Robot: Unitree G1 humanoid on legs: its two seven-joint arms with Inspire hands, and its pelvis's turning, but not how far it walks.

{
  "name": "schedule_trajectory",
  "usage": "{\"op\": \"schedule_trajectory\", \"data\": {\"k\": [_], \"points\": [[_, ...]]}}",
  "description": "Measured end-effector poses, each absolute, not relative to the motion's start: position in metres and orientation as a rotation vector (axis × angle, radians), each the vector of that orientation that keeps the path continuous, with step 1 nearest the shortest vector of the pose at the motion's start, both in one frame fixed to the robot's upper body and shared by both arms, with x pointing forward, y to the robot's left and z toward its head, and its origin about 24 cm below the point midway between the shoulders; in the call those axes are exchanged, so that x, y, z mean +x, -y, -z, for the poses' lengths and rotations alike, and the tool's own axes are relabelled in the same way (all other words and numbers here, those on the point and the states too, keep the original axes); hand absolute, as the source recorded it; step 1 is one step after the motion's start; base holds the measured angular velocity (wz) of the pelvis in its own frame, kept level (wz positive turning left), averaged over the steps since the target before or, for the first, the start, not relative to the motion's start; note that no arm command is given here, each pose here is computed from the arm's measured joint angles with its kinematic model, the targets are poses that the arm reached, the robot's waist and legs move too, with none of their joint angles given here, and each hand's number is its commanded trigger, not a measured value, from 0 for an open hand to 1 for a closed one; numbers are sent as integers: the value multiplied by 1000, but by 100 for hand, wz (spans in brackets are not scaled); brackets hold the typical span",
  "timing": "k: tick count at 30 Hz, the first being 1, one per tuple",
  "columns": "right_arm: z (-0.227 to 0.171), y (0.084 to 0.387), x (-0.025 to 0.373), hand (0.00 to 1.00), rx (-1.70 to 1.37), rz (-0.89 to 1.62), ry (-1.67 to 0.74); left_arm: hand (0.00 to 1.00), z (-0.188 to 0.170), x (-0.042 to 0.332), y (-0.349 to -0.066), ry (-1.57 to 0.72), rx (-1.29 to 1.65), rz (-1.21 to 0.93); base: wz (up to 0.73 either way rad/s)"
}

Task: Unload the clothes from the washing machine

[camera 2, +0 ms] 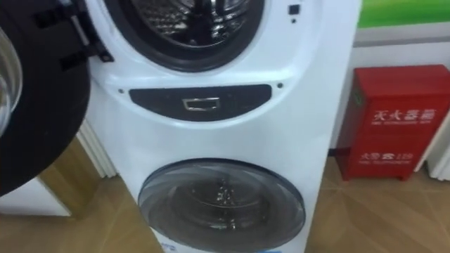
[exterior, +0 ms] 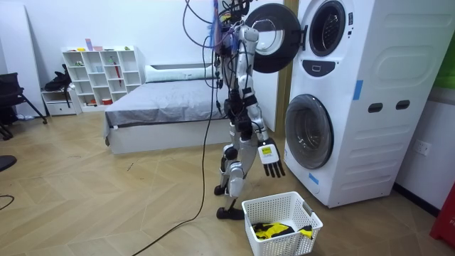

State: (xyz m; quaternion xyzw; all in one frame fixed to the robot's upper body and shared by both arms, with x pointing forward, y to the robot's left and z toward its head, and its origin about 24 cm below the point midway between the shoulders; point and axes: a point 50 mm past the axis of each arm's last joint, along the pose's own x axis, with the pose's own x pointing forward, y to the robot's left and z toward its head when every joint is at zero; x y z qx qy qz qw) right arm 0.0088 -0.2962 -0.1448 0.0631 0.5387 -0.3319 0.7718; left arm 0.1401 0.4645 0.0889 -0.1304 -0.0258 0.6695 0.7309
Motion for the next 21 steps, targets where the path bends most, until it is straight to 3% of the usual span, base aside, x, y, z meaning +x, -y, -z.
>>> {"op": "schedule_trajectory", "data": {"k": [4,21], "points": [[140,305,6,0,117,738,-1149,0,-119,135,-478,141,-238,-1487,8],[132,322,-8,0,17,742,-1176,0,-177,163,-484,284,-157,-1362,2]]}}
